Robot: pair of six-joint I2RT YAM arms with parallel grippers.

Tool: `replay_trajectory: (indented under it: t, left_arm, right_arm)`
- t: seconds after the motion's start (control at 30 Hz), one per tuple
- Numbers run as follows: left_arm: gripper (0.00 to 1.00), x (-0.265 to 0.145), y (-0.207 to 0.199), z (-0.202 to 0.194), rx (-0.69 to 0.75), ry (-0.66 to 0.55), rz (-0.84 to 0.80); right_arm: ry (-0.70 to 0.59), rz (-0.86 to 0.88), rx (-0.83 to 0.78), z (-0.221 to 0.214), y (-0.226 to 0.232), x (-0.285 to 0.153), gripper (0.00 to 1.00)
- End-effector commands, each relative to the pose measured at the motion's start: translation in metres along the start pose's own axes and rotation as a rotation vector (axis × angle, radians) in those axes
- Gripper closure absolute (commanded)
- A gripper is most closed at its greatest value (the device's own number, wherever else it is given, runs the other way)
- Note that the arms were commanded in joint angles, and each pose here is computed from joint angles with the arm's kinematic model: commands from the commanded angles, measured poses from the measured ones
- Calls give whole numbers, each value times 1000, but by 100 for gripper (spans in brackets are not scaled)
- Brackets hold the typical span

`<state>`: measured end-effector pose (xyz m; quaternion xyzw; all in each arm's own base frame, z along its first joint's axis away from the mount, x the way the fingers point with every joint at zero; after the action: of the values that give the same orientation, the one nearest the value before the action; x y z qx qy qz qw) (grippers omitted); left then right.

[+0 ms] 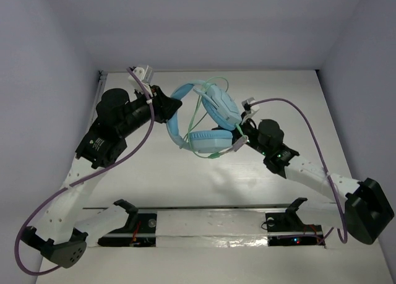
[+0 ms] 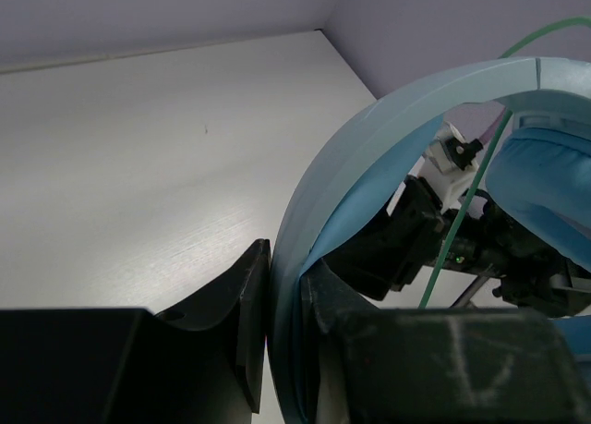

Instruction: Wrap the headphones

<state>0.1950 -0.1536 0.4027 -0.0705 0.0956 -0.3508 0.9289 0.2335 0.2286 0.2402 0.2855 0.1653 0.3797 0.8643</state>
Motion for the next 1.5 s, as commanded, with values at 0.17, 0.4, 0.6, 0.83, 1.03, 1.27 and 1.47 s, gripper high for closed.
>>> replay_trajectory:
  t: [0.17,0.4,0.6,0.83,1.03,1.27,1.47]
  left_arm:
    - [100,-10,-9,48,-15,-153,-5]
    - [100,-11,-8,47,-7,-150,4]
    - [100,-9,-9,44,-13,-142,-20]
    - [100,-6,-10,42,-20,-135,-32]
    - [100,-5,-10,39,-21,-130,-40]
    - [100,1,-3,38,-43,-151,15]
    - [100,21,13,25,-192,-244,140]
  right_arm:
    - [-29,18,-14,6,12,-32,89]
    - [-156,28,-13,30,32,-74,70]
    - [-112,57,-73,41,37,-44,39]
    - [-69,147,-99,36,37,-12,42]
    - [-107,72,-102,38,24,5,42]
    - [-52,137,-54,25,24,15,84]
    - [-2,178,114,-4,21,5,94]
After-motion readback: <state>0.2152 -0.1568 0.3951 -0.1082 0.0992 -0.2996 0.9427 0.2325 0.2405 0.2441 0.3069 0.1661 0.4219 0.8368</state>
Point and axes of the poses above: each gripper's point midway between its finger pads, its own x axis out along the fingers, its own y axis along the line the jaws close on, z = x × y, the point moved 8 cm from there along -x, back along the fingers, and after that the axes turned 13 degrees about x, right-handed, at the moved point
